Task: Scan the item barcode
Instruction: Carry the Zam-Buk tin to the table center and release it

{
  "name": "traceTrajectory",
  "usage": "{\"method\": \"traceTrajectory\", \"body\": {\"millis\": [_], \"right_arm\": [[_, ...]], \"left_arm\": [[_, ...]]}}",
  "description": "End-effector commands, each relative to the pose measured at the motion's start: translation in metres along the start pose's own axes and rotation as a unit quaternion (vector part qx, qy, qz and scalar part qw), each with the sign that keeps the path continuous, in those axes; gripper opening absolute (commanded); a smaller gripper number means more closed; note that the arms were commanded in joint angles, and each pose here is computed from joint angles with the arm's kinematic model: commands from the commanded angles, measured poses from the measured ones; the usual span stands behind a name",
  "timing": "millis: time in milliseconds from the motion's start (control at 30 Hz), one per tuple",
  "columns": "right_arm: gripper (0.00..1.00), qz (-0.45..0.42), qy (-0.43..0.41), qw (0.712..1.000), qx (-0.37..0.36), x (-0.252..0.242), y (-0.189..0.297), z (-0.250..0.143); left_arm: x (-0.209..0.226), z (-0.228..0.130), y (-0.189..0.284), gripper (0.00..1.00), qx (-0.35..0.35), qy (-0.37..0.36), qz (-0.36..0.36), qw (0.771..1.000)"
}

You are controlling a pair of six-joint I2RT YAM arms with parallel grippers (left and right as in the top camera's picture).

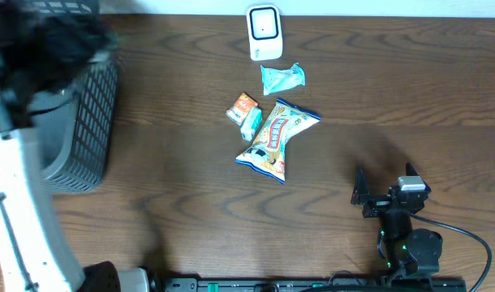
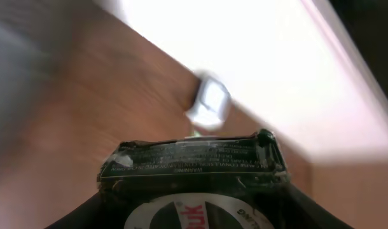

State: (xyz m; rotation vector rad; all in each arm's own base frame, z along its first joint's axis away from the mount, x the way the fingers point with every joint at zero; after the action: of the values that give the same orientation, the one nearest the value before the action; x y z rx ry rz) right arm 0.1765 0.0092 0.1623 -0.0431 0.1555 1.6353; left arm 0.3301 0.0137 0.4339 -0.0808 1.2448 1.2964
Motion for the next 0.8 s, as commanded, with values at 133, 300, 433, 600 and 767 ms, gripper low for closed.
{"method": "traceTrajectory", "body": {"millis": [133, 300, 433, 600, 767], "right_arm": [[0.99, -0.001, -0.005, 1.0, 0.001, 0.0, 0.0, -0.001], [0.99, -0.001, -0.005, 1.0, 0.001, 0.0, 0.0, -0.001], [0.99, -0.001, -0.005, 1.0, 0.001, 0.0, 0.0, -0.001], [0.99, -0.001, -0.005, 1.0, 0.001, 0.0, 0.0, -0.001], [0.99, -0.001, -0.005, 1.0, 0.001, 0.0, 0.0, -0.001]], "left_arm": [[-0.058, -0.098, -0.084, 0.57, 0.158, -0.18, -0.018, 0.971], [-0.065, -0.147, -0.141, 0.57, 0.166, -0.257, 0.078, 0.949], [-0.063, -0.184, -0.185, 0.57, 0.17, -0.307, 0.136, 0.926], [-0.049, -0.218, -0.234, 0.57, 0.181, -0.344, 0.19, 0.901], [-0.027, -0.238, -0.272, 0.75, 0.208, -0.348, 0.219, 0.888]]}}
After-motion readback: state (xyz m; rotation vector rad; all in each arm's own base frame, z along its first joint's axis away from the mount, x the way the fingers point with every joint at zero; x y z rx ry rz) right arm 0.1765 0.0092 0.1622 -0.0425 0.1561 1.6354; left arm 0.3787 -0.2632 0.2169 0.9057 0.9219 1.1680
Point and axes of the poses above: each gripper's point midway between its finger pads, its own y axis back along the fingers, its own x axis along the line the jaws close on, z = x × y, the point moved 7 cm from there along y, back along the fingers, and after that the axes turned 8 degrees about y, right-handed, at the moved point
